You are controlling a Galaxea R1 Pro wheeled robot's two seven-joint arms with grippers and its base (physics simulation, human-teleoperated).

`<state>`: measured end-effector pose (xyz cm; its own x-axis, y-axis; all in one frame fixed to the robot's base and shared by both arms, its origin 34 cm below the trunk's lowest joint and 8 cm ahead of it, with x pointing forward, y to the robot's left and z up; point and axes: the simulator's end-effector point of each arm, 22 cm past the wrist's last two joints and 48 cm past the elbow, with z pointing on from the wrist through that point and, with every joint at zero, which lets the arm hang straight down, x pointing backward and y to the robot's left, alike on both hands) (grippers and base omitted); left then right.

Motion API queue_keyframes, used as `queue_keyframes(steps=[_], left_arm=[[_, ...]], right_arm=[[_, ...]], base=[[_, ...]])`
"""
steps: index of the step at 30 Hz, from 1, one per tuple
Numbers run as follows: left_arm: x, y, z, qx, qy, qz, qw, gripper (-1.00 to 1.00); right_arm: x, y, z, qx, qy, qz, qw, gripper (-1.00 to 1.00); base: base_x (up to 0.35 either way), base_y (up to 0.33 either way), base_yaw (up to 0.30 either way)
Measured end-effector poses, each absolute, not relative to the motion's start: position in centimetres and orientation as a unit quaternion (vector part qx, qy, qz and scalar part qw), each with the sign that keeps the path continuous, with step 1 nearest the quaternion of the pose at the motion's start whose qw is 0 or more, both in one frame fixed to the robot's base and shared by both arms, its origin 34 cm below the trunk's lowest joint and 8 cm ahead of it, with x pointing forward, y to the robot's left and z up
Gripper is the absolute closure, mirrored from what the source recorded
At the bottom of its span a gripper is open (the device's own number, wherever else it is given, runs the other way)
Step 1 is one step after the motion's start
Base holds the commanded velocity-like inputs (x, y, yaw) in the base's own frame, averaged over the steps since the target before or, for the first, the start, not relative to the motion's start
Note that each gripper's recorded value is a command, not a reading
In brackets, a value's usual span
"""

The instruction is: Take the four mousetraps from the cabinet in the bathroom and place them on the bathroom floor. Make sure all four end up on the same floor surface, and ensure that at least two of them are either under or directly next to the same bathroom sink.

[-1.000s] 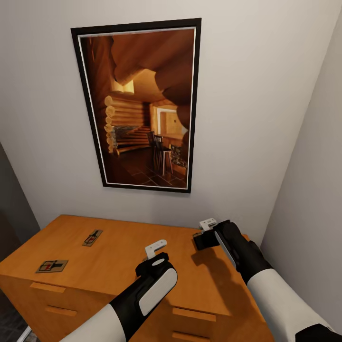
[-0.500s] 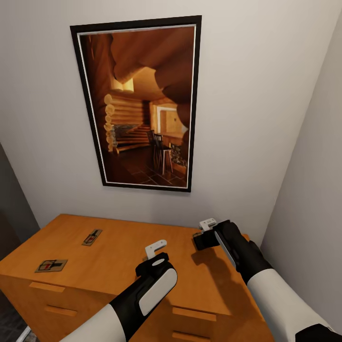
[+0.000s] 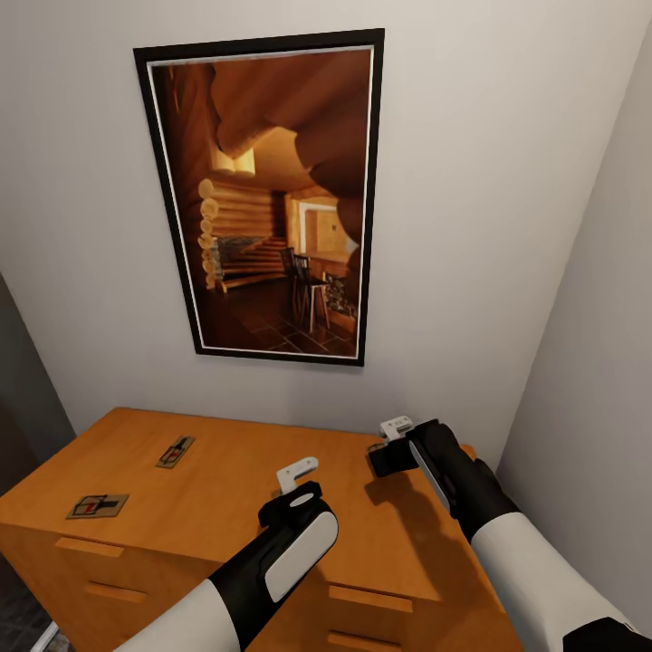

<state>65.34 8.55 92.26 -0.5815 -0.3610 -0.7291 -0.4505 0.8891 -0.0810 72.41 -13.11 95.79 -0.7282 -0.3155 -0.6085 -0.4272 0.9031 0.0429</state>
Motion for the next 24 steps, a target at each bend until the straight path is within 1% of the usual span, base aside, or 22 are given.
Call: queue_keyframes(steps=[24], left_arm=[[65.50, 8.57, 91.47, -0.229, 0.887, 0.057, 0.396, -1.00]], right_arm=[[72.63, -13.29, 94.93, -0.200, 0.926, 0.085, 0.309, 1.00]], base=[[0.000, 0.000, 0.000]])
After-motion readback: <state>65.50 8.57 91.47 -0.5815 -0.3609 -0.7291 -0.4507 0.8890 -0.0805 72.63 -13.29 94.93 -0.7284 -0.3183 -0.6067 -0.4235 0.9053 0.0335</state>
